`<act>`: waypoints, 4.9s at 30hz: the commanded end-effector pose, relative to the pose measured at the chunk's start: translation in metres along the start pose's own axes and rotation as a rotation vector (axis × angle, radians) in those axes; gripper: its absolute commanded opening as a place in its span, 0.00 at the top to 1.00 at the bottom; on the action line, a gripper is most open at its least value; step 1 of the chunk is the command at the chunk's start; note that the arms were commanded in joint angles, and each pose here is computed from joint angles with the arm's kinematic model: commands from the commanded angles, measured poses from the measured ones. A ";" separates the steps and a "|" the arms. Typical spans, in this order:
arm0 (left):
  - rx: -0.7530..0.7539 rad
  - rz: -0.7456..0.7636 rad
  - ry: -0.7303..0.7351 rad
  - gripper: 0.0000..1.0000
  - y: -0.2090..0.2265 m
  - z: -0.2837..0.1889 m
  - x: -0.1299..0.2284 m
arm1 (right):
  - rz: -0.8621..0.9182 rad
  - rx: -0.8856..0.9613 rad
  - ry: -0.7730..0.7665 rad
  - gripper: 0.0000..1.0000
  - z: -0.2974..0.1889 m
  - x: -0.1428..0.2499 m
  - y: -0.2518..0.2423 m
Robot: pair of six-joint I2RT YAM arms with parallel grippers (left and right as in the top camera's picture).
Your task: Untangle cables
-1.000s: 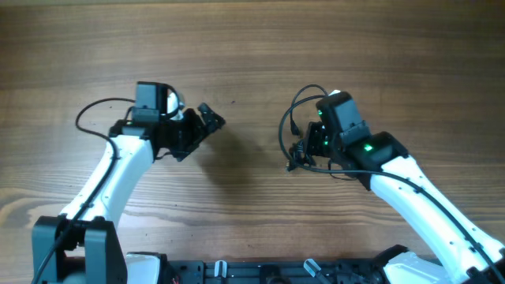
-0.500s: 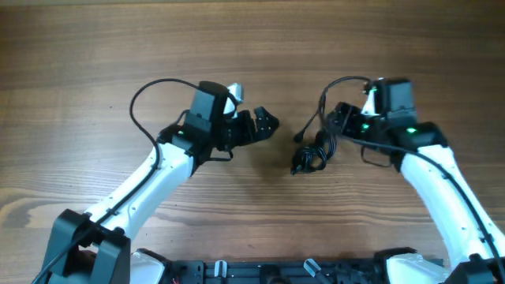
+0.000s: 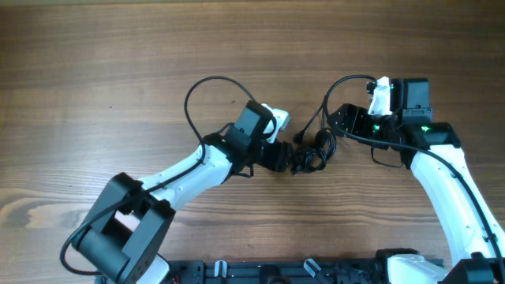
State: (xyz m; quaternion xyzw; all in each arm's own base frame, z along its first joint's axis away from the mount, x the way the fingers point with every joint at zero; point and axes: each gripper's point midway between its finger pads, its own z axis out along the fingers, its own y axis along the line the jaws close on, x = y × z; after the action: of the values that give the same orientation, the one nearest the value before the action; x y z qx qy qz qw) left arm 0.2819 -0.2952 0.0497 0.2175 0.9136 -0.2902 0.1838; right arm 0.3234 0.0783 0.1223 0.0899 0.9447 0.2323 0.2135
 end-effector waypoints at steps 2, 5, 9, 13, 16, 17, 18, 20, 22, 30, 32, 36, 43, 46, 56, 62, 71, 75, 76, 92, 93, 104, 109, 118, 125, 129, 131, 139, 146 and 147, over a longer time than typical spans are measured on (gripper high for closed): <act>-0.041 0.145 -0.055 0.37 0.006 0.012 -0.013 | -0.031 -0.035 -0.015 0.16 -0.007 -0.005 0.010; -0.042 0.178 -0.029 0.41 0.007 0.014 -0.007 | -0.030 -0.034 -0.014 0.16 -0.007 -0.004 0.009; 0.034 0.291 -0.025 0.44 -0.009 0.016 -0.005 | -0.030 -0.034 -0.014 0.16 -0.007 -0.004 0.009; 0.057 0.385 -0.019 0.43 -0.022 0.021 0.000 | -0.030 -0.034 -0.014 0.16 -0.007 -0.004 0.009; 0.062 0.440 -0.029 0.43 -0.025 0.028 0.000 | -0.029 -0.034 -0.014 0.16 -0.007 -0.004 0.009; 0.052 0.441 -0.035 0.44 -0.022 0.031 -0.001 | -0.029 -0.035 -0.014 0.16 -0.007 -0.004 0.010; 0.038 0.444 -0.046 0.44 -0.018 0.035 -0.004 | -0.029 -0.034 -0.013 0.16 -0.007 -0.004 0.009; 0.011 0.446 -0.061 0.48 -0.013 0.039 -0.007 | -0.026 -0.032 -0.007 0.16 -0.007 -0.003 0.009; -0.003 0.447 -0.066 0.52 -0.011 0.039 -0.009 | -0.027 -0.043 -0.004 0.16 -0.007 -0.002 0.011; -0.041 0.377 -0.091 0.96 0.001 0.043 -0.016 | -0.031 -0.094 0.009 0.16 -0.008 0.000 0.020; -0.058 0.048 -0.172 0.96 0.016 0.021 -0.040 | -0.109 -0.193 0.026 0.16 -0.010 0.004 0.037; 0.195 -0.485 -0.254 0.96 0.016 -0.047 -0.083 | -0.118 -0.238 0.039 0.16 -0.011 0.007 0.045; 0.539 -1.179 0.074 0.96 -0.014 -0.079 -0.075 | -0.199 -0.385 0.028 0.16 -0.015 0.007 0.082; 0.583 -1.293 0.179 0.96 -0.024 -0.084 -0.070 | -0.136 -0.415 0.013 0.17 -0.017 -0.001 0.089; 0.630 -1.615 0.312 0.96 -0.034 -0.092 -0.080 | -0.232 -0.363 0.003 0.21 -0.007 0.007 0.098; 0.707 -1.661 0.291 0.96 -0.036 -0.103 -0.100 | -0.343 -0.309 -0.046 0.23 -0.004 0.000 0.091; 0.710 -1.652 0.316 0.96 -0.039 -0.105 -0.098 | -0.338 -0.240 -0.084 0.27 0.027 -0.005 0.106; 0.711 -1.645 0.333 0.96 -0.042 -0.104 -0.096 | -0.295 -0.257 -0.161 0.42 0.030 -0.024 0.115; 0.712 -1.641 0.342 0.96 -0.044 -0.105 -0.096 | -0.286 -0.256 -0.186 0.49 0.029 -0.030 0.116; 0.703 -1.569 0.478 0.96 -0.081 -0.099 -0.076 | -0.229 -0.287 -0.258 0.55 0.042 -0.053 0.122; 0.702 -1.570 0.477 0.96 -0.081 -0.099 -0.076 | -0.244 -0.331 -0.256 0.55 0.039 -0.053 0.130; 0.935 -1.065 0.508 0.96 -0.125 -0.154 -0.083 | -0.040 -0.125 -0.369 0.52 0.053 -0.083 0.083; 1.032 -0.760 0.351 0.96 -0.128 -0.188 -0.092 | 0.036 -0.086 -0.328 0.52 0.052 -0.084 0.053; 0.958 -0.622 -0.008 0.96 -0.033 -0.198 -0.119 | 0.081 -0.117 -0.088 0.52 0.058 -0.039 0.035; 0.768 -0.949 0.083 0.96 -0.001 -0.132 -0.087 | -0.121 -0.403 0.012 0.48 0.038 -0.017 0.085; 0.740 -1.184 0.122 0.96 0.006 -0.128 -0.092 | -0.013 -0.599 0.114 0.47 0.017 -0.006 0.119; 0.727 -1.216 0.110 0.96 0.009 -0.126 -0.094 | 0.013 -0.584 0.151 0.48 0.021 0.003 0.123; 0.773 -1.279 0.156 0.96 -0.011 -0.128 -0.104 | 0.037 -0.552 0.225 0.49 0.063 0.025 0.140; 0.739 -1.179 0.081 0.96 -0.021 -0.115 -0.106 | -0.029 -0.701 0.176 0.96 0.043 0.010 0.166; 0.721 -1.156 0.041 0.96 -0.017 -0.113 -0.109 | -0.037 -0.719 0.177 0.96 0.037 0.010 0.169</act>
State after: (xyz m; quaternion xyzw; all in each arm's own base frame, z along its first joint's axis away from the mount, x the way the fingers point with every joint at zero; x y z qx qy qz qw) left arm 0.3332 -0.2689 0.1901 -0.2911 0.7122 -0.6150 -0.1726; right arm 0.3550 0.2366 0.1471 0.0027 0.8412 0.5151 0.1646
